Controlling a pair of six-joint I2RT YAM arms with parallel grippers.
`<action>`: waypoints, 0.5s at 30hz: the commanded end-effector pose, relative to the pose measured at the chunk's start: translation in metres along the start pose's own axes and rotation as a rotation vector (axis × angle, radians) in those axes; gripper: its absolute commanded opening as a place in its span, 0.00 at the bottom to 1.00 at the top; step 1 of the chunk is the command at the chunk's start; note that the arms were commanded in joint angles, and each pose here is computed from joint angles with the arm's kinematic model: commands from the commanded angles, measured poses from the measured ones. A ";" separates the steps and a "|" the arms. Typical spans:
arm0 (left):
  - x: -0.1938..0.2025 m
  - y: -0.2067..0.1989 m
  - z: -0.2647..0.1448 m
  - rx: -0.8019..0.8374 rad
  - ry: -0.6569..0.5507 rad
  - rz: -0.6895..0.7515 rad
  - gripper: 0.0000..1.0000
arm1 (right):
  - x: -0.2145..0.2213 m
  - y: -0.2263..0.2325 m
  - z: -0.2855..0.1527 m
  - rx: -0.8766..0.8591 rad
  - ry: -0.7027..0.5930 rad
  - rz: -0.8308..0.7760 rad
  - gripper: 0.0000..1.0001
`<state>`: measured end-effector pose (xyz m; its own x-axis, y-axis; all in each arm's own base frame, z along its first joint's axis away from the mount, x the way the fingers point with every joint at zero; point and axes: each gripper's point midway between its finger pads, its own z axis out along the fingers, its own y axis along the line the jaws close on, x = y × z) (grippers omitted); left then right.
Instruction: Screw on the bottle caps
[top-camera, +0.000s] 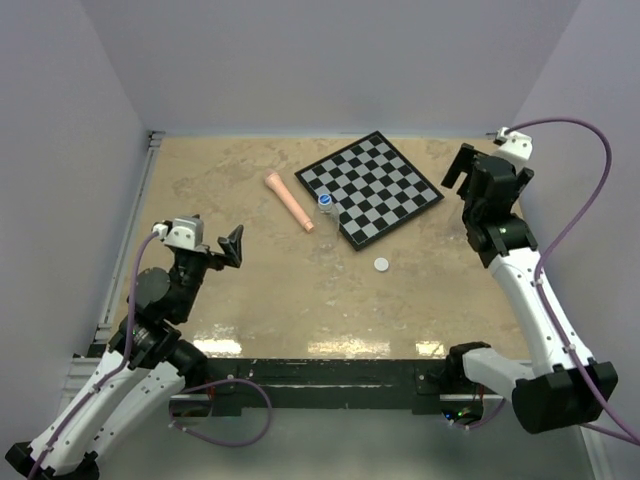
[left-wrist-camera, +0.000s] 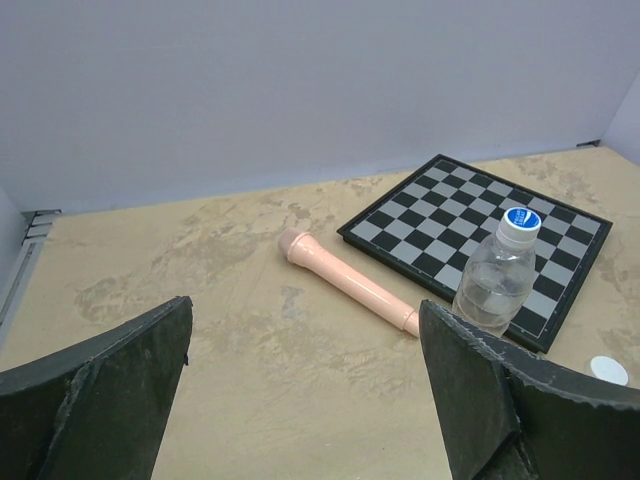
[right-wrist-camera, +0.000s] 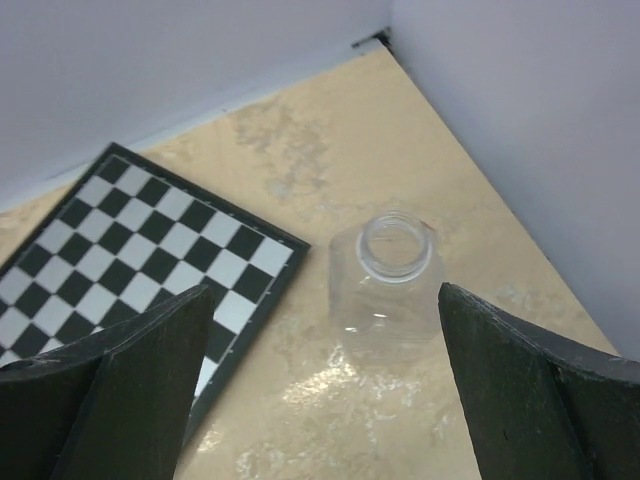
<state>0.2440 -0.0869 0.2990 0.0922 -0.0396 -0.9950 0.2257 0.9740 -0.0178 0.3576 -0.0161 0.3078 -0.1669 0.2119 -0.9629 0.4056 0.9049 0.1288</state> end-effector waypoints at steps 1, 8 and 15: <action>-0.018 0.000 -0.004 0.010 -0.048 -0.033 1.00 | 0.004 -0.022 0.019 0.070 0.021 0.049 0.99; -0.020 -0.004 -0.006 0.037 -0.059 -0.042 1.00 | 0.022 -0.049 0.041 0.150 0.039 0.067 0.99; -0.023 -0.006 -0.008 0.051 -0.069 -0.045 1.00 | 0.051 -0.045 0.058 0.148 0.071 0.073 0.99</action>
<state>0.2371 -0.0901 0.3066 0.1173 -0.0650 -0.9910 0.2632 0.9642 -0.0321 0.3696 -0.0707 0.2417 -0.2409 0.2789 -0.9296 0.5548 0.8255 0.1039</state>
